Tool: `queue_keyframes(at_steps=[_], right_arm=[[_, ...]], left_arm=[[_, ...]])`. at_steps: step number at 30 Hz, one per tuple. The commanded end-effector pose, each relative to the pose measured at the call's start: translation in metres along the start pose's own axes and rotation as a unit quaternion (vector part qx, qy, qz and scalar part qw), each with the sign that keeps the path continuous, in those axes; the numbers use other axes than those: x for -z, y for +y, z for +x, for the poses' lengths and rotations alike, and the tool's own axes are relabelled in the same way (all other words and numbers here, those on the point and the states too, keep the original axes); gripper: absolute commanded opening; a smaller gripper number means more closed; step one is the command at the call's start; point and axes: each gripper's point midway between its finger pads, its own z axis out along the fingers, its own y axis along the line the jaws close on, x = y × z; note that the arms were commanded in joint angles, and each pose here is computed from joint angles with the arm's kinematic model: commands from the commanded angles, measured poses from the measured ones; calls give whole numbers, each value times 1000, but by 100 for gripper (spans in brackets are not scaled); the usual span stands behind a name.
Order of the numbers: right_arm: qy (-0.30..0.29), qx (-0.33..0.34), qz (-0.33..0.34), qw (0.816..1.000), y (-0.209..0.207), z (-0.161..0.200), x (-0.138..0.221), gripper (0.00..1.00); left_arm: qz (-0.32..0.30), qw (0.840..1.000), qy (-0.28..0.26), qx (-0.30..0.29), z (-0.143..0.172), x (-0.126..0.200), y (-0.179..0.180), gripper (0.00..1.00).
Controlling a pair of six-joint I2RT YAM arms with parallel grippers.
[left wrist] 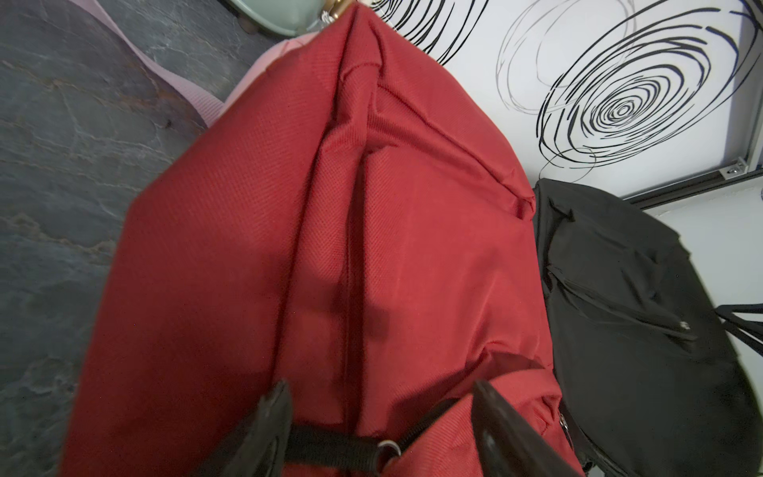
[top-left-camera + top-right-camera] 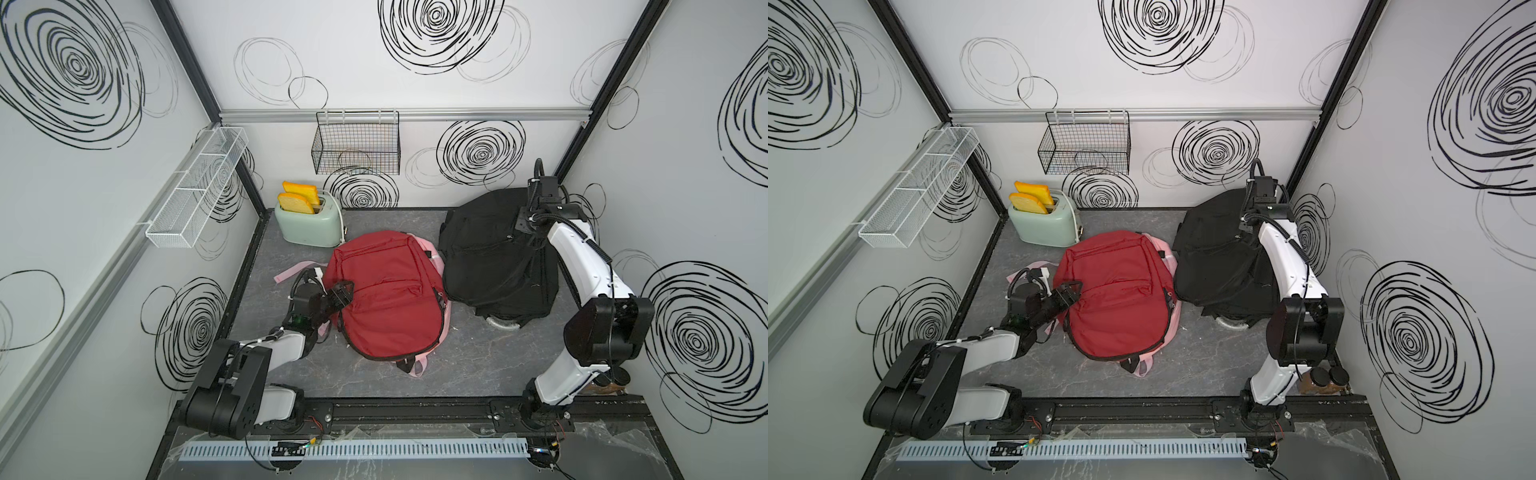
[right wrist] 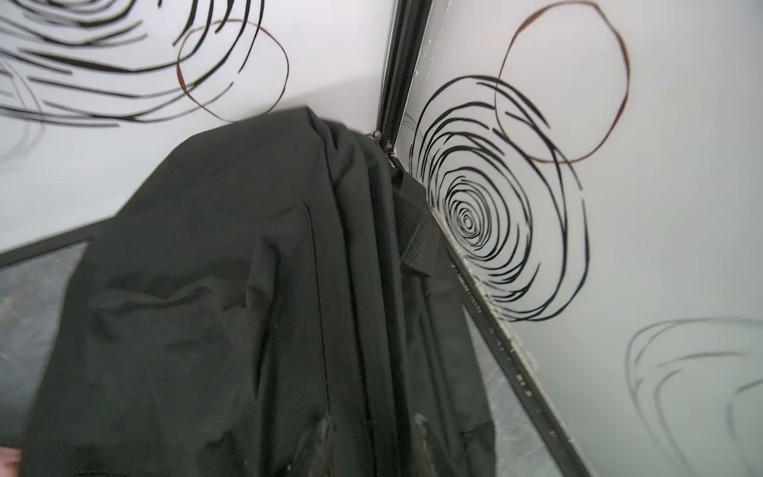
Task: Zip up the backpack
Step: Place the backpack on the backpack.
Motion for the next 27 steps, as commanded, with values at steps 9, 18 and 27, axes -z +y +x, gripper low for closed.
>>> queue_keyframes(at_steps=[9,18,27], right_arm=[[-51,-20,-27,998,26,-18,35,66],[-3,76,-346,935,181,80,88,66],[72,101,-458,880,219,158,106,65]], left_arm=[[-35,999,-8,1,-1,8,16,73],[-106,992,-59,-43,-17,30,18,74],[-141,983,-109,-53,-31,54,21,80]])
